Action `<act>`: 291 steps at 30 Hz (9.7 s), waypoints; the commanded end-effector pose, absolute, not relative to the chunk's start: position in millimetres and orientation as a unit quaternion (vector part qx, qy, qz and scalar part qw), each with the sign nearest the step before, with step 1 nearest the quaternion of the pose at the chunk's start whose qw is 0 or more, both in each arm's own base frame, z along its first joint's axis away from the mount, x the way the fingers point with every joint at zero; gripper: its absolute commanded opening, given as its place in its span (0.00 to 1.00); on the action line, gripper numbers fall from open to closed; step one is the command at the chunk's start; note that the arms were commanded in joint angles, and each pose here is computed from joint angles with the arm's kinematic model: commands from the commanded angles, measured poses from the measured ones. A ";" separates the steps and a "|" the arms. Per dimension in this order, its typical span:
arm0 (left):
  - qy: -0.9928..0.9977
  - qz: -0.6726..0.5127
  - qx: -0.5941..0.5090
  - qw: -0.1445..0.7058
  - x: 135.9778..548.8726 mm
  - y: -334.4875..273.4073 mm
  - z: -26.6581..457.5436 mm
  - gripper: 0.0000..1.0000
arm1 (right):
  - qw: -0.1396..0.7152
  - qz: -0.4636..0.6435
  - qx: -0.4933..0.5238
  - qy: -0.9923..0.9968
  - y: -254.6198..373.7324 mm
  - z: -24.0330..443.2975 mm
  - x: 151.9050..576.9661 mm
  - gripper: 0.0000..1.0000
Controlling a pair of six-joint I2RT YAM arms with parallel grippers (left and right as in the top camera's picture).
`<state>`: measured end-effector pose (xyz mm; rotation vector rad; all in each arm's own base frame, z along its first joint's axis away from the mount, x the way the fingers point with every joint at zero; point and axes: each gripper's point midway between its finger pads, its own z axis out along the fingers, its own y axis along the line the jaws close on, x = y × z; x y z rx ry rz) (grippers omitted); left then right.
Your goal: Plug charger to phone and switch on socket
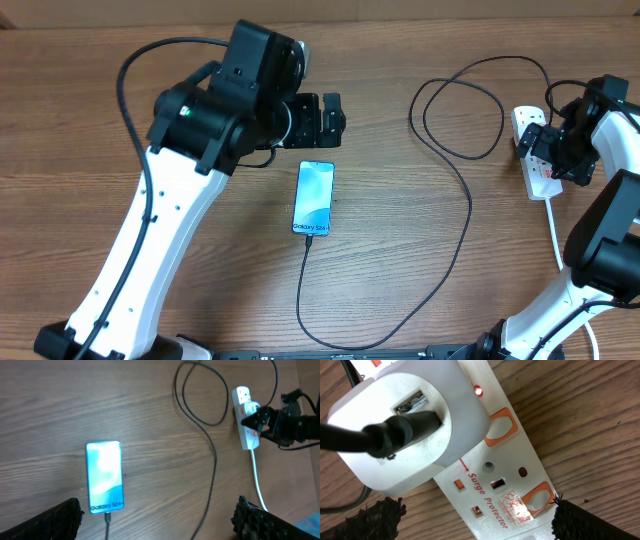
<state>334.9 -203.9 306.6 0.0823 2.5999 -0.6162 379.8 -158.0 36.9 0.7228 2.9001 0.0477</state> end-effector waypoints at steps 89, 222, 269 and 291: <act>0.808 -0.169 -0.069 0.560 277.6 -48.0 93.3 0.99 | 0.106 0.011 0.235 0.966 -162.7 57.3 387.7 1.00; 0.733 0.036 0.010 0.679 246.0 7.2 156.4 1.00 | 0.106 0.011 0.235 0.966 -162.7 57.3 387.7 1.00; 0.733 0.036 0.010 0.679 246.0 7.2 156.4 1.00 | 0.381 -0.045 0.217 0.897 -154.4 286.2 353.4 1.00; 0.733 0.036 0.010 0.679 246.0 7.2 156.3 1.00 | 0.531 -0.020 0.109 0.840 -61.5 396.3 302.2 1.00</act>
